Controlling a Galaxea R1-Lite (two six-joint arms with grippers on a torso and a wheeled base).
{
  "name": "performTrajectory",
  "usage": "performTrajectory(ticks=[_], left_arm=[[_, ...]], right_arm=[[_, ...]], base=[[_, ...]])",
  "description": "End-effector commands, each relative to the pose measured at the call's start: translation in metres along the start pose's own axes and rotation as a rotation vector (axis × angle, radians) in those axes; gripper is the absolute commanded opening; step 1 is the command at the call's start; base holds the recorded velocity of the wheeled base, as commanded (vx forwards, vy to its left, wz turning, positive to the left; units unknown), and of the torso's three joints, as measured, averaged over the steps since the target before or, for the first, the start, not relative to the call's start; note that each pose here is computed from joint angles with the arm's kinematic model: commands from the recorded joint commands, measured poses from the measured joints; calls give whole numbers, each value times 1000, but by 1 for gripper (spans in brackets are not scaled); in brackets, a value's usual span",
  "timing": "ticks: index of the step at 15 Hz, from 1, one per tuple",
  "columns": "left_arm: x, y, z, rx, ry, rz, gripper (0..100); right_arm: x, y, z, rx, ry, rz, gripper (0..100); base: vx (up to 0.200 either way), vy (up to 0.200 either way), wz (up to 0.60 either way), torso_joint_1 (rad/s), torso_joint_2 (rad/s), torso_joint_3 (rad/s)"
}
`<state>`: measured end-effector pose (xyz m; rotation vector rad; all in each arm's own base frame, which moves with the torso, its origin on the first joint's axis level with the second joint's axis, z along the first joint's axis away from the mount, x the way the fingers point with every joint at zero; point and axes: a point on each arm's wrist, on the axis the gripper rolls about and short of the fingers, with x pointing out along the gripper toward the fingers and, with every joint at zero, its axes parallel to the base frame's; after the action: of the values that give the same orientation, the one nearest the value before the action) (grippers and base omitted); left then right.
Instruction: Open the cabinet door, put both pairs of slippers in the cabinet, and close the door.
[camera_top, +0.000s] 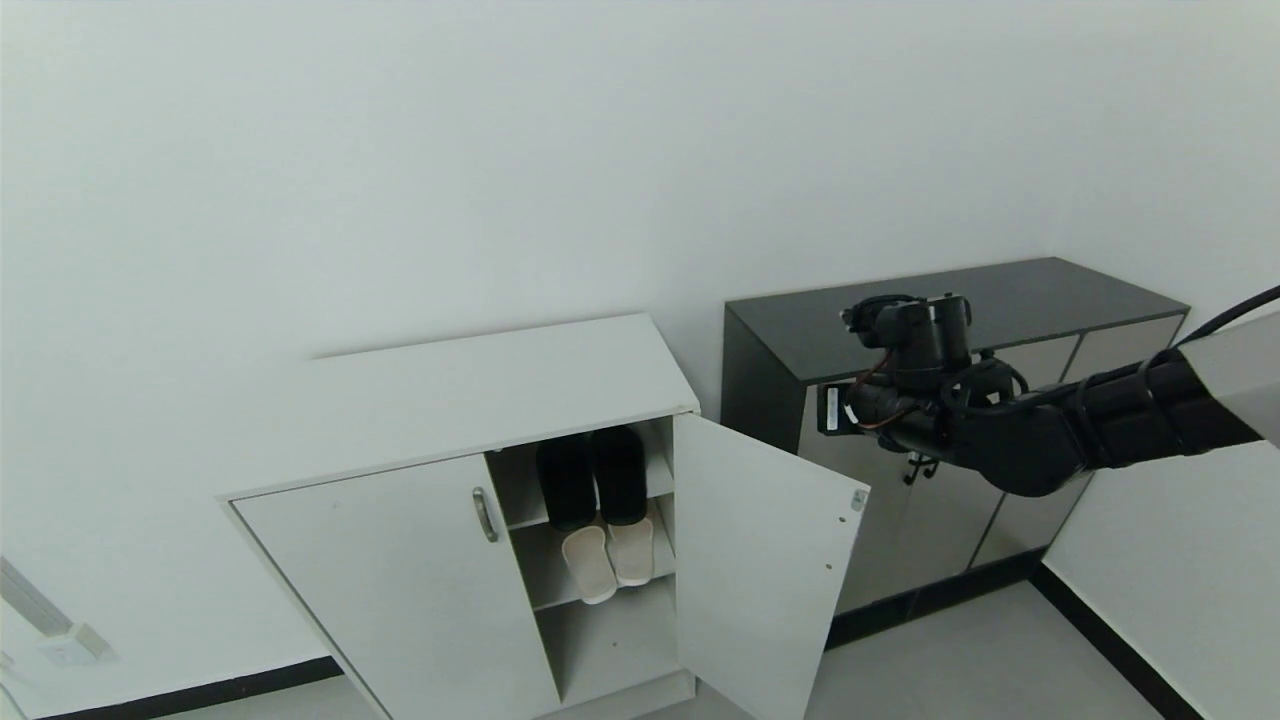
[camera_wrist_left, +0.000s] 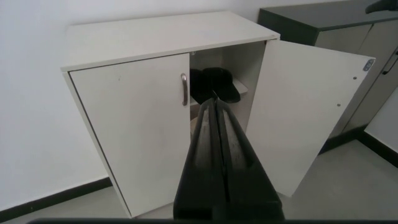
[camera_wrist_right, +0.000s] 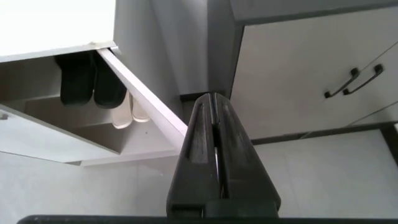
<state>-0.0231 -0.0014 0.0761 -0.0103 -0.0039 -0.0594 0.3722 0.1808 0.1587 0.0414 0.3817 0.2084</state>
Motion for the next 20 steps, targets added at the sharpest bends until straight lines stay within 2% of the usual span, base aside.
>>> performTrajectory(ticks=[1, 10, 20], left_arm=[[0, 0, 0, 0, 1, 0, 0], [0, 0, 0, 0, 1, 0, 0], [0, 0, 0, 0, 1, 0, 0]], right_arm=[[22, -3, -19, -6, 49, -17, 0], [49, -11, -50, -10, 107, -43, 0], [46, -12, -65, -23, 149, -45, 0]], base=[[0, 0, 0, 0, 0, 0], [0, 0, 0, 0, 0, 0], [0, 0, 0, 0, 0, 0]])
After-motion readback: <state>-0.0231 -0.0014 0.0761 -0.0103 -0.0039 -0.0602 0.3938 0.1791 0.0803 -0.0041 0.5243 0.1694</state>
